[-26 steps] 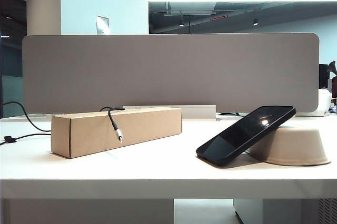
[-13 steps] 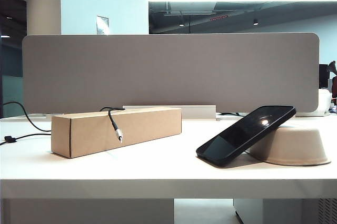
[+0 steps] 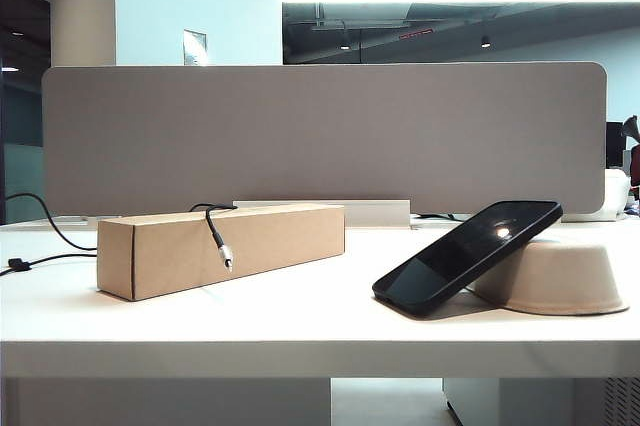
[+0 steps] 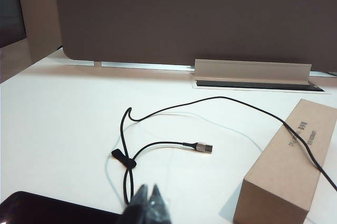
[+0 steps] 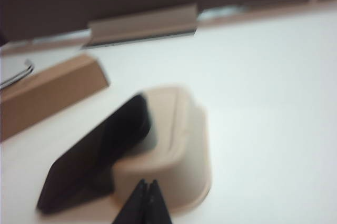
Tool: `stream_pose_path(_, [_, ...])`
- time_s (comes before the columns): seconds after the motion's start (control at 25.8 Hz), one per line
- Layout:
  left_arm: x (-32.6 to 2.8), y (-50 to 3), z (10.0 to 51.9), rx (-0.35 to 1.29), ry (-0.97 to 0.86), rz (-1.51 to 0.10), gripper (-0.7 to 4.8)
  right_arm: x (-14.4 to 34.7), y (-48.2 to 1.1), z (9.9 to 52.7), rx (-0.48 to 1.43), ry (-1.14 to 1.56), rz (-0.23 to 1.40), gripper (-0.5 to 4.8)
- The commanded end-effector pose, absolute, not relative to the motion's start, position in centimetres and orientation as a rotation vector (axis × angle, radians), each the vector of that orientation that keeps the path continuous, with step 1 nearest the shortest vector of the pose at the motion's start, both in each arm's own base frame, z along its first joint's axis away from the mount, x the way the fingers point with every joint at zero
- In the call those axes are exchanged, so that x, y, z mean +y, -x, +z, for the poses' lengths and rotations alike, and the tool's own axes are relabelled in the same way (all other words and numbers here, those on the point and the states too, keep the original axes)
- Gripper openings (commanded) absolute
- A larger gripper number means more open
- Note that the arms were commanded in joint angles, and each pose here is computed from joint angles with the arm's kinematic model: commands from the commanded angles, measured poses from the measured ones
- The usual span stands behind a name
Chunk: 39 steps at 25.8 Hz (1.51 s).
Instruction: Pick up the charging cable and the phone, plug the charging cable into the charging port on the phone, and finally place them back on the table.
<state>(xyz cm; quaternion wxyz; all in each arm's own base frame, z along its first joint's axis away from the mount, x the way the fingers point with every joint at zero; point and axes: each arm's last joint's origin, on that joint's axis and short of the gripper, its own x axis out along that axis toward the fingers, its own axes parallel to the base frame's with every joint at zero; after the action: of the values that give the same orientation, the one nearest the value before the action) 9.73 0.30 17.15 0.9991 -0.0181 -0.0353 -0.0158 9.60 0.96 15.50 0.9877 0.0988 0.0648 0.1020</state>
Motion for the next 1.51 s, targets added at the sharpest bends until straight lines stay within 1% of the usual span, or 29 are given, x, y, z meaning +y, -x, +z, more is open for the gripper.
stream_pose_path(0.04, [0.3, -9.7, 17.4, -0.087, 0.031, -0.036, -0.05, 1.2, -9.4, 15.7, 0.178, -0.26, 0.274, -0.09])
stream_pose_path(0.16, [0.3, -9.7, 17.4, -0.086, 0.032, -0.039, -0.06, 1.3, -9.2, 16.7, 0.166, -0.325, 0.323, -0.09])
stream_pose_path(0.27, [0.3, -9.7, 17.4, -0.085, 0.031, -0.04, -0.06, 1.3, -8.8, 18.1, 0.153, -0.382, 0.329, -0.09])
stream_pose_path(0.47, [0.3, -9.7, 17.0, -0.043, 0.035, -0.038, -0.06, 1.5, -8.3, 20.5, 0.122, -0.397, 0.409, -0.09])
stream_pose_path(0.58, [0.3, -9.7, 16.8, -0.025, 0.036, -0.038, -0.05, 1.5, -8.6, 22.1, 0.139, -0.399, 0.422, -0.09])
stream_pose_path(0.7, [0.3, -9.7, 16.8, -0.026, 0.036, -0.038, -0.06, 1.6, -9.7, 23.6, 0.205, -0.41, 0.425, -0.09])
stream_pose_path(0.89, [0.3, -9.7, 16.8, -0.026, 0.036, -0.038, -0.05, 2.0, -12.4, 23.7, 0.389, -0.481, 0.494, -0.08])
stream_pose_path(1.01, [0.3, -9.7, 16.8, -0.026, 0.036, -0.038, -0.06, 2.3, -14.3, 22.5, 0.509, -0.551, 0.513, 0.28])
stream_pose_path(1.09, [0.3, -9.7, 16.8, -0.026, 0.036, -0.037, -0.05, 2.7, -15.6, 21.7, 0.576, -0.591, 0.537, 0.36])
stream_pose_path(1.16, [0.3, -9.7, 16.8, -0.026, 0.036, -0.038, -0.05, 3.2, -16.1, 21.4, 0.587, -0.585, 0.565, 0.41])
stream_pose_path(1.32, [0.3, -9.7, 16.8, -0.026, 0.036, -0.038, -0.06, 5.6, -17.5, 20.6, 0.632, -0.595, 0.664, 0.71])
stream_pose_path(1.36, [0.3, -9.7, 16.8, -0.026, 0.036, -0.038, -0.05, 6.1, -17.7, 20.3, 0.646, -0.596, 0.672, 1.0])
stream_pose_path(1.4, [0.3, -9.7, 16.8, -0.026, 0.036, -0.038, -0.06, 6.9, -18.1, 19.7, 0.679, -0.602, 0.674, 1.8])
stream_pose_path(1.48, [0.3, -9.7, 16.8, -0.027, 0.036, -0.037, -0.06, 7.8, -18.6, 18.7, 0.737, -0.604, 0.684, 2.35])
stream_pose_path(1.51, [0.3, -9.7, 16.8, -0.026, 0.036, -0.038, -0.06, 8.0, -18.7, 18.3, 0.758, -0.603, 0.681, 2.35])
